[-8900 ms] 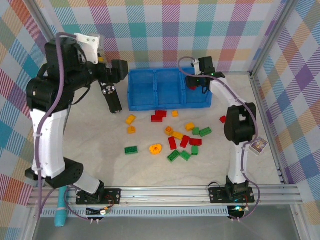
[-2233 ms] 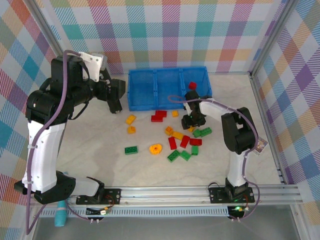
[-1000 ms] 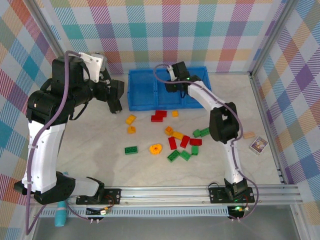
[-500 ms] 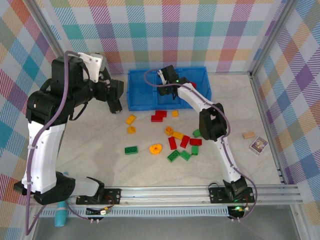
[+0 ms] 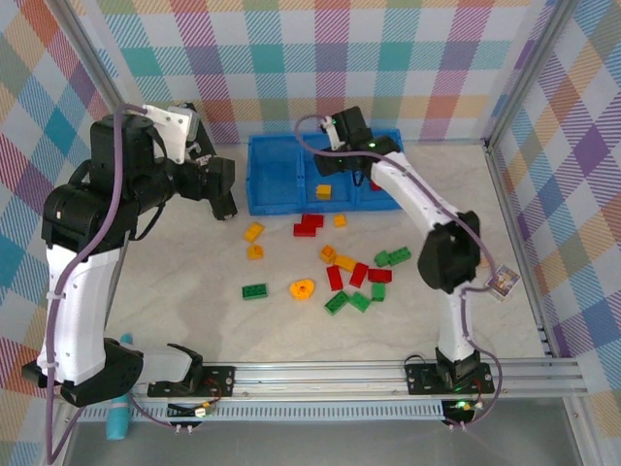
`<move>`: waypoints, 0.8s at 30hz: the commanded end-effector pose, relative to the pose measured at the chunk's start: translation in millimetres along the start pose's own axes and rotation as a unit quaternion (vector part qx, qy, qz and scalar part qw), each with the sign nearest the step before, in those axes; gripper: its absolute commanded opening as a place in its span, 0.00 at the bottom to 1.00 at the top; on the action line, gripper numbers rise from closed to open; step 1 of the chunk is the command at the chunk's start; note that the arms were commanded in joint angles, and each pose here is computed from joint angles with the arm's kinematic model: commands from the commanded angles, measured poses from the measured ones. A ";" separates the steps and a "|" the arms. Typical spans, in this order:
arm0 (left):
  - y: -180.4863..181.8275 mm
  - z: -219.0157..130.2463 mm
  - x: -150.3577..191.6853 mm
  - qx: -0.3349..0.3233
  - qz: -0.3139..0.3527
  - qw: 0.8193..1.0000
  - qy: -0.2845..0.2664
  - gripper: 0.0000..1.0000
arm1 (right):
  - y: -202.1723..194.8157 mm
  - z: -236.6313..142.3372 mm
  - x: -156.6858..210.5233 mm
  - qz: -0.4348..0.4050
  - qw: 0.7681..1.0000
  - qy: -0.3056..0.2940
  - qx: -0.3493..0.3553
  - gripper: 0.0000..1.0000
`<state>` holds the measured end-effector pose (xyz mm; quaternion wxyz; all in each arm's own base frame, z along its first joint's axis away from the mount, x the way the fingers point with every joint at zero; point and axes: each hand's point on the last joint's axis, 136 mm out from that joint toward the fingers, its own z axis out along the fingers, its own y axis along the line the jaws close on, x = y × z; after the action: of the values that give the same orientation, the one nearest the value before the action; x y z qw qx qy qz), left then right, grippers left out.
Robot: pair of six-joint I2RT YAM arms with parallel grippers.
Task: Sort the legos into containers by color
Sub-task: Pick up the lego from the middle-right of the table.
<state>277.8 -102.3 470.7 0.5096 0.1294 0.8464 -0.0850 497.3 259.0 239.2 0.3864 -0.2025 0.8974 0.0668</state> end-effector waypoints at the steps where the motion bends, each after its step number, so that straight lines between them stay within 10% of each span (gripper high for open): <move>1: 1.0 -12.3 -7.6 -0.004 0.001 1.000 -0.025 1.00 | -37.7 -59.8 40.5 0.157 0.986 0.064 0.002 0.70; 12: -4.3 -0.7 -1.1 0.009 0.004 1.000 -0.009 1.00 | -56.8 -139.8 224.9 0.539 0.827 0.125 0.098 0.67; 24: 16.4 -17.7 -0.9 -0.047 0.029 0.998 -0.030 1.00 | -63.1 -103.0 284.7 0.680 0.711 0.136 0.118 0.67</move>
<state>272.6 -89.1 469.6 0.5214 0.1257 0.8423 -0.0537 257.5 80.2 104.7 0.1236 0.4599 0.8675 0.1436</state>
